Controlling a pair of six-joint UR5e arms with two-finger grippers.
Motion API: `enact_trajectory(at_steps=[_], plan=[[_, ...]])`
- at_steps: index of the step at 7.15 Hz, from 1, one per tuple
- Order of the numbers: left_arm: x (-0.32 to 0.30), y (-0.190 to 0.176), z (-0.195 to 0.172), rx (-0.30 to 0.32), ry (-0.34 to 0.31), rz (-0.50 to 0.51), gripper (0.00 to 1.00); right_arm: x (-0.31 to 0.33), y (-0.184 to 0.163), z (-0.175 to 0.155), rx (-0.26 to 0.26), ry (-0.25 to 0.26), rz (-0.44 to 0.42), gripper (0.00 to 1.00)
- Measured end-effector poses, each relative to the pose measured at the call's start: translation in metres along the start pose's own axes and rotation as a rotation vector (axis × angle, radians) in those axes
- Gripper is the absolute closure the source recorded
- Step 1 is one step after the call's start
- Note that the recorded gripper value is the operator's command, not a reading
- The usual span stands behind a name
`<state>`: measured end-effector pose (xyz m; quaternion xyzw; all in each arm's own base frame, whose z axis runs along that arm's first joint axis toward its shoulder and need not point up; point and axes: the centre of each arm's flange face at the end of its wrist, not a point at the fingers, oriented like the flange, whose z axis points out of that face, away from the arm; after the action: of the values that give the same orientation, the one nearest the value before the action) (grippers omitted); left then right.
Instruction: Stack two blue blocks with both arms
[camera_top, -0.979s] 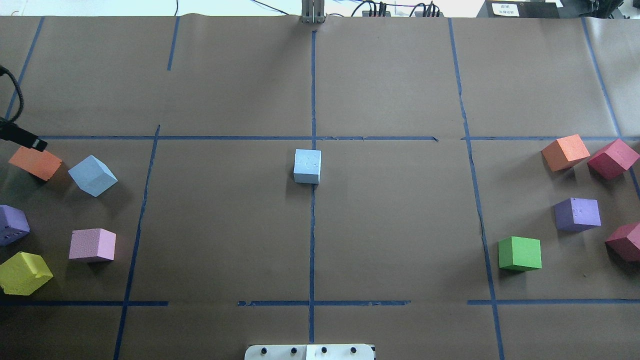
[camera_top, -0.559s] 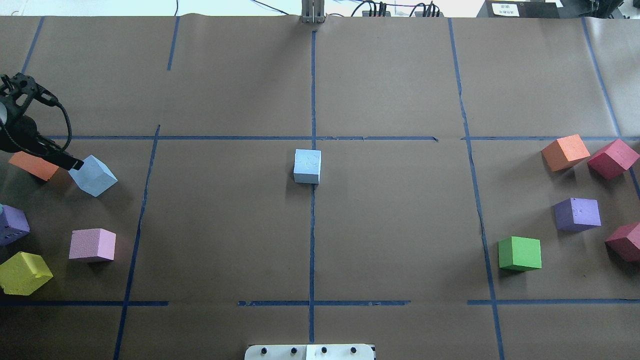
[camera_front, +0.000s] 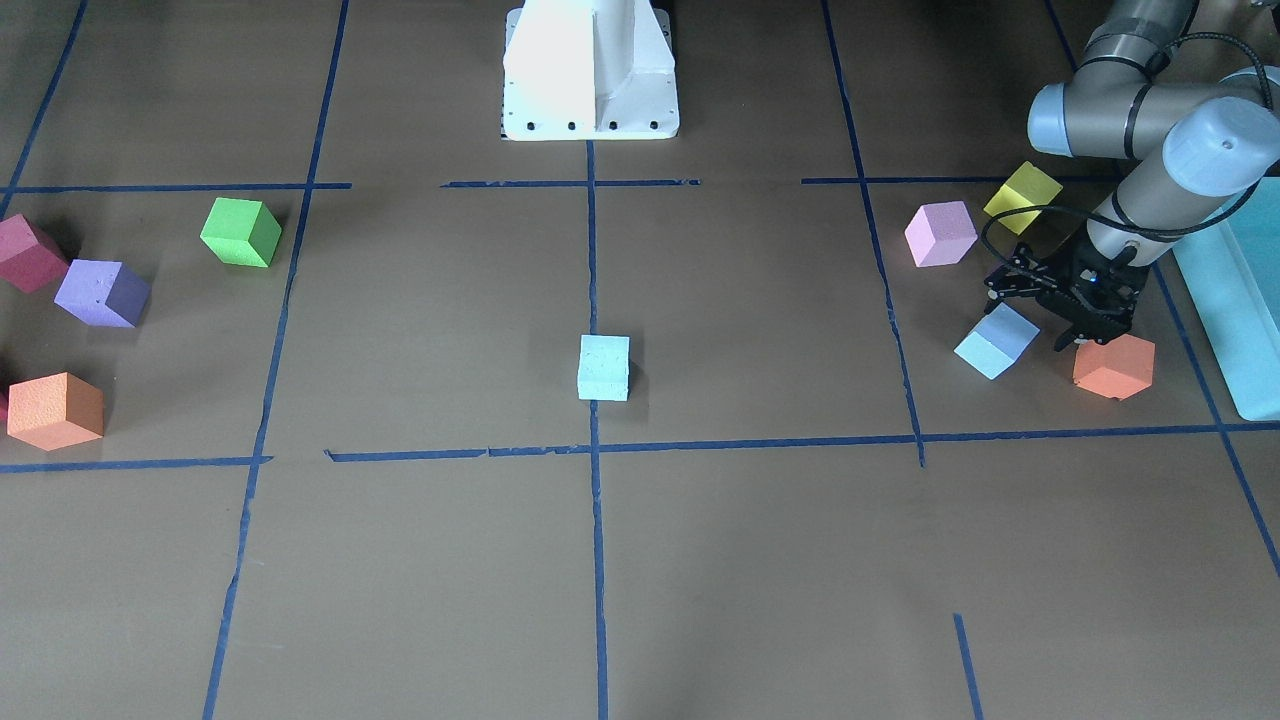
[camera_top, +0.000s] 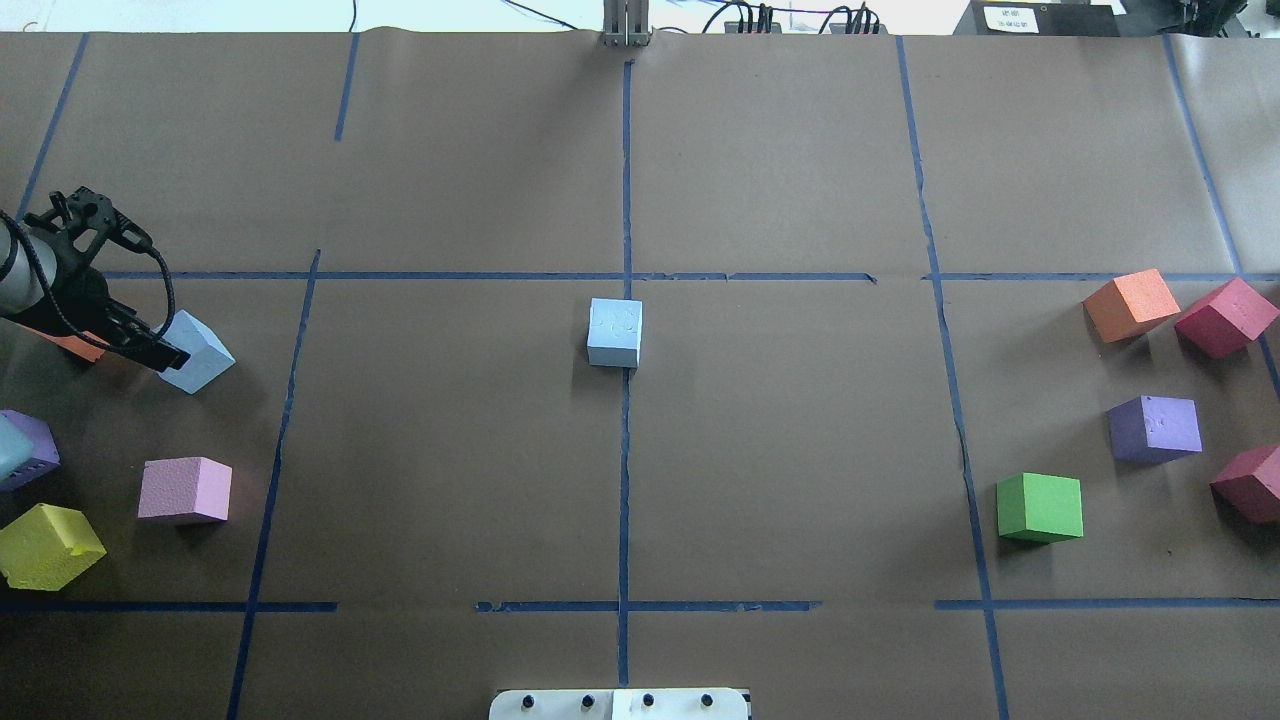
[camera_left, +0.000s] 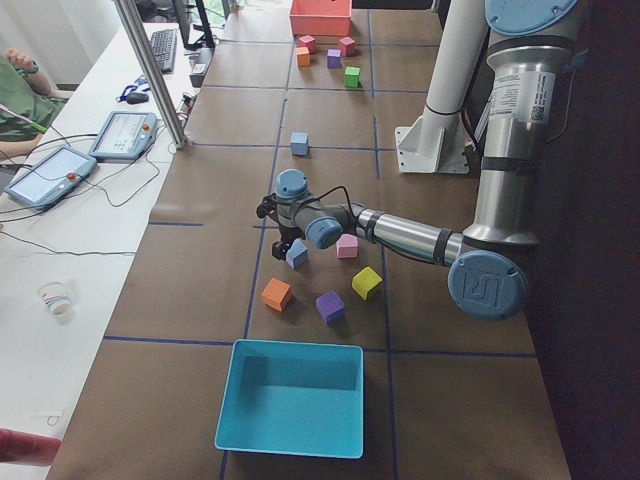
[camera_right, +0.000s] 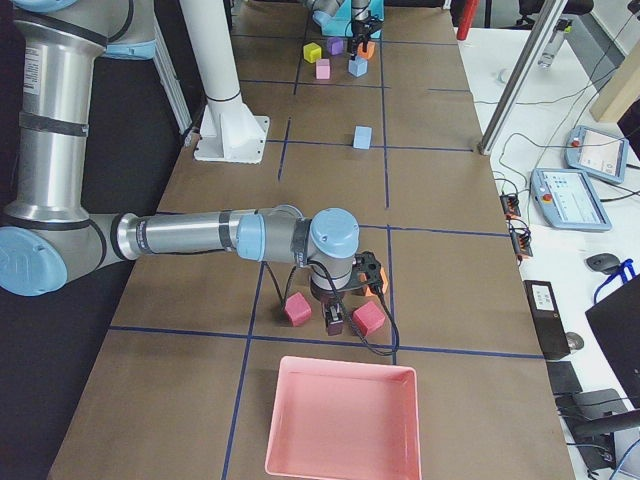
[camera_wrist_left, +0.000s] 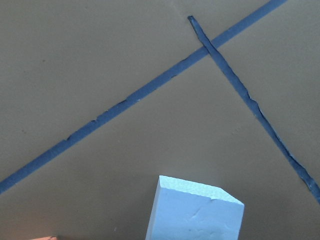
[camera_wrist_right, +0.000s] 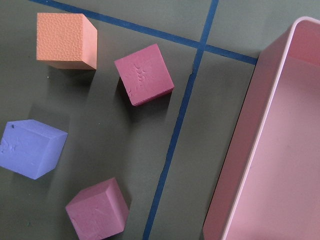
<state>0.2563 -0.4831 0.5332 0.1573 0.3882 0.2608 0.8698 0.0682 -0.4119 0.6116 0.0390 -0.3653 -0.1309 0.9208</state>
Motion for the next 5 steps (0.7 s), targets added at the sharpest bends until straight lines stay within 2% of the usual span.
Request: enact_trajectory(at_steps=[2, 3, 4, 5], plan=[[0.004, 0.000, 0.022, -0.033, 0.007, 0.003, 0.03, 0.000, 0.000, 0.000, -0.001, 0.000, 0.001, 0.00], [0.004, -0.002, 0.031, -0.047, 0.009, 0.002, 0.33, 0.000, 0.001, 0.001, -0.002, -0.001, 0.002, 0.00], [0.004, -0.004, 0.036, -0.053, 0.010, 0.000, 0.50, 0.000, 0.002, 0.001, -0.002, -0.001, 0.002, 0.00], [0.005, -0.008, 0.038, -0.053, 0.011, 0.001, 0.55, 0.000, 0.002, 0.001, -0.002, 0.000, 0.001, 0.00]])
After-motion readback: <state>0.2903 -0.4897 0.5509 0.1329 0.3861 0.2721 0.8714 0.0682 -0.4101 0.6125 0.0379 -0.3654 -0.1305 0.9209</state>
